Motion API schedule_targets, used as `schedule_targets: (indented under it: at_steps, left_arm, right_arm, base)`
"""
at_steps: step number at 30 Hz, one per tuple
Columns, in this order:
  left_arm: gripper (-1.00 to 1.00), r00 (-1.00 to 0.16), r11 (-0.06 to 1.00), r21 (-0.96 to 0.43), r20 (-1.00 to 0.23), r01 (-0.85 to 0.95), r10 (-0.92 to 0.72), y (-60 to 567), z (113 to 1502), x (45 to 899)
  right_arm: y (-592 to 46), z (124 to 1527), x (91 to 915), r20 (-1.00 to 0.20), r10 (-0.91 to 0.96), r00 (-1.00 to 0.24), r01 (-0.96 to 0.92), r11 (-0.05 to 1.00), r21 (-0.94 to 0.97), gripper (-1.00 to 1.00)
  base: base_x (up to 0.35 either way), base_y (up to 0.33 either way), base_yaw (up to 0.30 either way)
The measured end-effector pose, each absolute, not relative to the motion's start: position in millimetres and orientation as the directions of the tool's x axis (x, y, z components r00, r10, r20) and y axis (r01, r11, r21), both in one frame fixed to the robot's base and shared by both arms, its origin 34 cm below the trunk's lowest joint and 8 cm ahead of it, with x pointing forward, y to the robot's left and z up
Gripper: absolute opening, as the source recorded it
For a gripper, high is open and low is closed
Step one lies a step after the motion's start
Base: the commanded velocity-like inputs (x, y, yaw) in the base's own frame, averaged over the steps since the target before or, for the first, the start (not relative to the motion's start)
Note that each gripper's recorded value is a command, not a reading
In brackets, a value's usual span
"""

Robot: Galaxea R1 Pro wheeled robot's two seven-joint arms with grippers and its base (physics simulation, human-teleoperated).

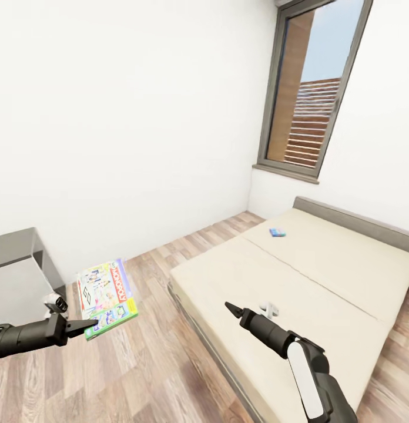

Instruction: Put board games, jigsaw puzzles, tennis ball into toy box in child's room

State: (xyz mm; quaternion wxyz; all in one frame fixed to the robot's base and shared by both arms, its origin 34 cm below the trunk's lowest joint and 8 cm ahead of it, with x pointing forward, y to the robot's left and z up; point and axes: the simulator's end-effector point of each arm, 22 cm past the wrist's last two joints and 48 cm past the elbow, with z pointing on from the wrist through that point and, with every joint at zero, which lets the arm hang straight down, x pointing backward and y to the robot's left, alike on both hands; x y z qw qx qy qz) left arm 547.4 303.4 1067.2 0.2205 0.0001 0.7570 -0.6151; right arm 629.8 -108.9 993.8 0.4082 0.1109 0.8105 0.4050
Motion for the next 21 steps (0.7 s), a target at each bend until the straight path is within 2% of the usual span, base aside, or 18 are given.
schedule_targets:
  at_steps: [21]
  left_arm:
    - [-1.0, -0.901, 0.245, -0.929, -0.34, 0.277, -0.271, 303.8, 1068.7, 547.1]
  right_arm:
    - [-110.2, 994.7, 629.5, -0.575, 0.508, -0.641, -0.153, 0.649, 0.745, 1.0]
  base:
    - [0.0, 0.0, 0.278]
